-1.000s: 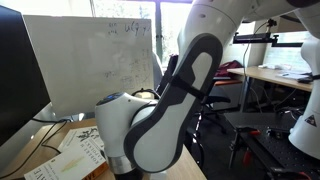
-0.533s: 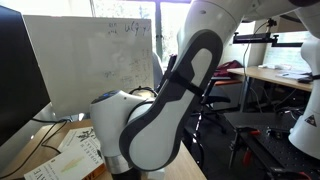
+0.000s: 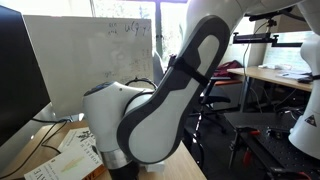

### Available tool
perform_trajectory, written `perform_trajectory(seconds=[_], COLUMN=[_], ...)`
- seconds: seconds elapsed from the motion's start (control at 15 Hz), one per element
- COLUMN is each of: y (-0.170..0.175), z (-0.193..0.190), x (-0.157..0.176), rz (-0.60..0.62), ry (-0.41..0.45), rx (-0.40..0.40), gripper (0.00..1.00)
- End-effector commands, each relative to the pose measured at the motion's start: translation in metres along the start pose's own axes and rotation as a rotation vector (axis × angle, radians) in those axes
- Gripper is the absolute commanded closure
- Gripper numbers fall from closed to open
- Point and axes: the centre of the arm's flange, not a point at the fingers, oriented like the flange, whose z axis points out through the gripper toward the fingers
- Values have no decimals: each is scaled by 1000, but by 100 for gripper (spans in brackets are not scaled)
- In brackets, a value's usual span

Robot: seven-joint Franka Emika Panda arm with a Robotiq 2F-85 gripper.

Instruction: Take the marker from the table and place it in the white cup

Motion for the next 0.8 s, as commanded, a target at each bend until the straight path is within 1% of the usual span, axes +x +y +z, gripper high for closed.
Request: perform_trajectory(seconds=[0.0,0.07,0.4,0.47,0.53,0.6,0.67,0.73], y=[0,-1,3,4,4,3,2,0], z=[-6,-3,10,11,12,12,12,12], x=[-17,-20,-23,-22,-21,-21,-21,-21], rz=[-32,-46,-99,-108,-116,-133,-143,-148], ry=[-35,-32,-31,-30,-27,-22,-20,-19], rx=[-11,-20,-79,-85,-92,-95,-93,-89], gripper=[73,68,29,27,45,60,60,67])
